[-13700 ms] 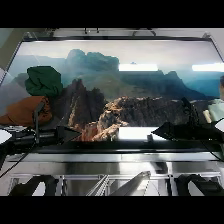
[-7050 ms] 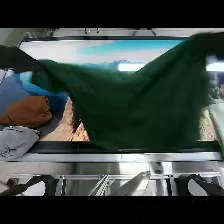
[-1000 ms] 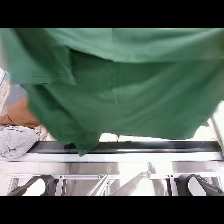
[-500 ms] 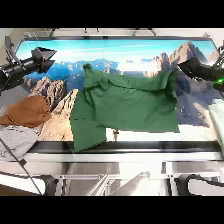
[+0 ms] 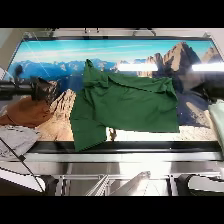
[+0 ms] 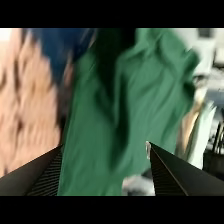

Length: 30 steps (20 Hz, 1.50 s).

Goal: Fold the shirts.

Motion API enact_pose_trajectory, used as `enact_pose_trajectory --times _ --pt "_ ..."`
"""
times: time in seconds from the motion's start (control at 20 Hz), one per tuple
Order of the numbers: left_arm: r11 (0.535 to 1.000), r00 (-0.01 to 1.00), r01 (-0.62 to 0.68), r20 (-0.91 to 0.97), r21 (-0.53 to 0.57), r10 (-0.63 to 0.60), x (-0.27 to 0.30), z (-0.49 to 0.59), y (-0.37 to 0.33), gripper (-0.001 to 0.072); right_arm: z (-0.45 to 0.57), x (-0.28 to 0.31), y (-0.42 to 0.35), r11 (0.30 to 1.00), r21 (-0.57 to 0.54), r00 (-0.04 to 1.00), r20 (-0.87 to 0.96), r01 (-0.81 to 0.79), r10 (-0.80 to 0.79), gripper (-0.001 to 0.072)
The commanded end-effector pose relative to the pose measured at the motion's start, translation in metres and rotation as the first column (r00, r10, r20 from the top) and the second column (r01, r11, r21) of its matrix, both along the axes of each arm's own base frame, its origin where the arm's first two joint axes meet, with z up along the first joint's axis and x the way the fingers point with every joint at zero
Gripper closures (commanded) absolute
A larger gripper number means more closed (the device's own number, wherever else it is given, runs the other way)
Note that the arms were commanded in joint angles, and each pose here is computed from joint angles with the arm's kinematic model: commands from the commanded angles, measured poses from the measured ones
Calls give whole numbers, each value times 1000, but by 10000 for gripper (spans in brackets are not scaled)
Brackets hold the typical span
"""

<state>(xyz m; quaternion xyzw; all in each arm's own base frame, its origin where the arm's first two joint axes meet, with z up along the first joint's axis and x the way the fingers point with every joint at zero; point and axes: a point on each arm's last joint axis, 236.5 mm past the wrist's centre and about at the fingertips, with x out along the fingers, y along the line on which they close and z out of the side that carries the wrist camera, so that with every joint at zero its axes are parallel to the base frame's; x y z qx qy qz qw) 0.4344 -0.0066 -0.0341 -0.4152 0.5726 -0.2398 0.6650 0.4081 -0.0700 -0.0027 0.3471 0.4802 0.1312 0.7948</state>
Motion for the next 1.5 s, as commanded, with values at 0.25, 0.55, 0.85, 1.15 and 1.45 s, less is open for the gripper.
enact_pose_trajectory --times 0.25,0.55,0.85,1.15,1.45 --pt "977 957 162 -264 136 -122 -71 -90 -74 148 -32 -57 23 992 93 984 -148 -91 104 438" --pt "951 910 301 -319 74 -263 -95 -94 -120 431 -21 -59 24 991 80 985 -124 -109 119 438" --pt "948 918 315 -266 41 -294 -92 -85 -128 690 -59 -95 2 988 -30 956 -260 -152 139 270" --pt "946 913 324 -272 30 -304 -94 -83 -130 690 -124 -134 27 993 58 913 -389 -106 120 271" --pt "945 912 326 -273 26 -307 -95 -83 -130 690 -134 -135 79 969 198 890 -400 -149 219 354"
